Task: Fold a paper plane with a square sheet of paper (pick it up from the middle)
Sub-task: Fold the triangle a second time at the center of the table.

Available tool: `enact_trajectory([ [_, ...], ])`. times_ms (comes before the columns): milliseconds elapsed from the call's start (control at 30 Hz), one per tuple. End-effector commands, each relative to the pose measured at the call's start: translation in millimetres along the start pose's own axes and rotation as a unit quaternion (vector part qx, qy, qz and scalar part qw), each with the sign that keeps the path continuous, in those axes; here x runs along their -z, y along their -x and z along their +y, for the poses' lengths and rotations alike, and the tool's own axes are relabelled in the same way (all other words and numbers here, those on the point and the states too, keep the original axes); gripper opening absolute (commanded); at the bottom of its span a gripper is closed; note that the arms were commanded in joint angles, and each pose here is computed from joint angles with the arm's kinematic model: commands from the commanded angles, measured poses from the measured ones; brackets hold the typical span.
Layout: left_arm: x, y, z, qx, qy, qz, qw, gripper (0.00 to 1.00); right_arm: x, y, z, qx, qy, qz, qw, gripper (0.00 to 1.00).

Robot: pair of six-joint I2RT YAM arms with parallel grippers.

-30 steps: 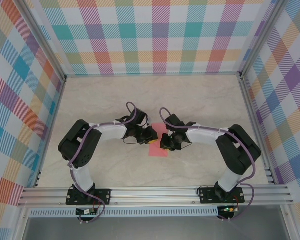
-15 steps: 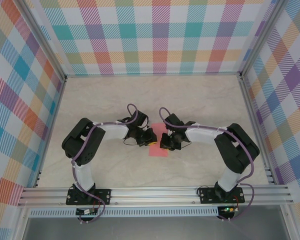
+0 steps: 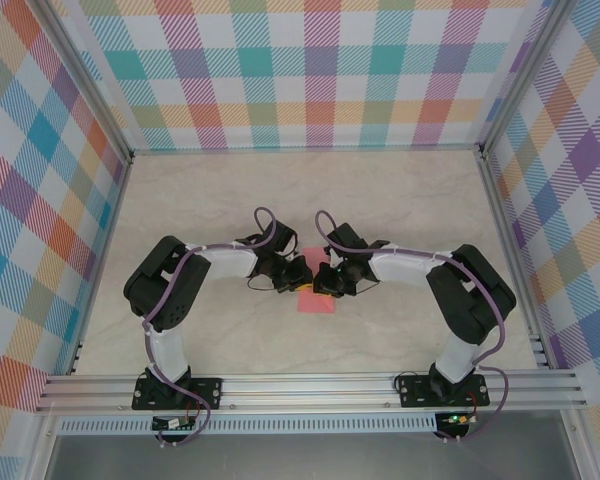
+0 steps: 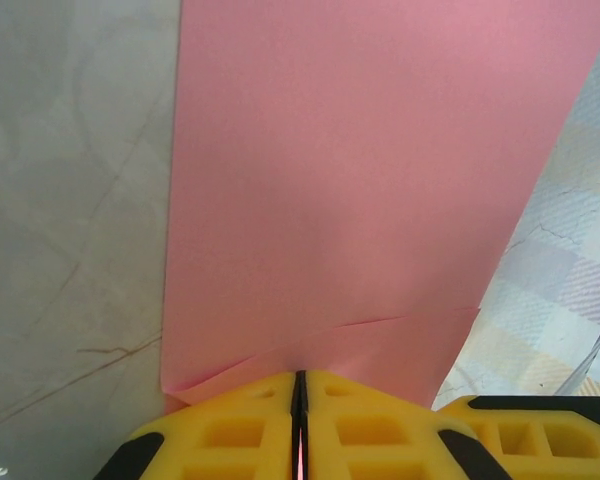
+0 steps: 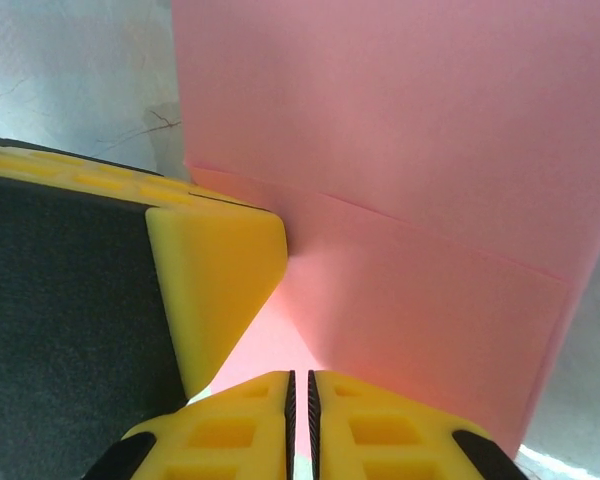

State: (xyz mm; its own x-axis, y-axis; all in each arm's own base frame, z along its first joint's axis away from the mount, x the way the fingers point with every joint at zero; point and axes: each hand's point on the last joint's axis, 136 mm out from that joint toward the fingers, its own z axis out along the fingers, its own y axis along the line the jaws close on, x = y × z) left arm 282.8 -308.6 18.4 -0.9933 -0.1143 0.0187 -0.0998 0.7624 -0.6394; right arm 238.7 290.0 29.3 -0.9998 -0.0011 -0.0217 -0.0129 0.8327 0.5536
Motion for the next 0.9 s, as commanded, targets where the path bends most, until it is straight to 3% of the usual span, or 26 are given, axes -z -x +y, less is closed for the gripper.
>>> enact_trajectory([
  [0, -3, -5, 19, 0.021, 0.045, 0.004, 0.999, 0.11, -7, -2, 5, 0.016, 0.011, 0.015, 1.000, 0.14],
  [867, -3, -6, 32, 0.031, 0.078, 0.003, 0.996, 0.11, 1, -49, -51, 0.009, -0.080, 0.071, 0.994, 0.13],
])
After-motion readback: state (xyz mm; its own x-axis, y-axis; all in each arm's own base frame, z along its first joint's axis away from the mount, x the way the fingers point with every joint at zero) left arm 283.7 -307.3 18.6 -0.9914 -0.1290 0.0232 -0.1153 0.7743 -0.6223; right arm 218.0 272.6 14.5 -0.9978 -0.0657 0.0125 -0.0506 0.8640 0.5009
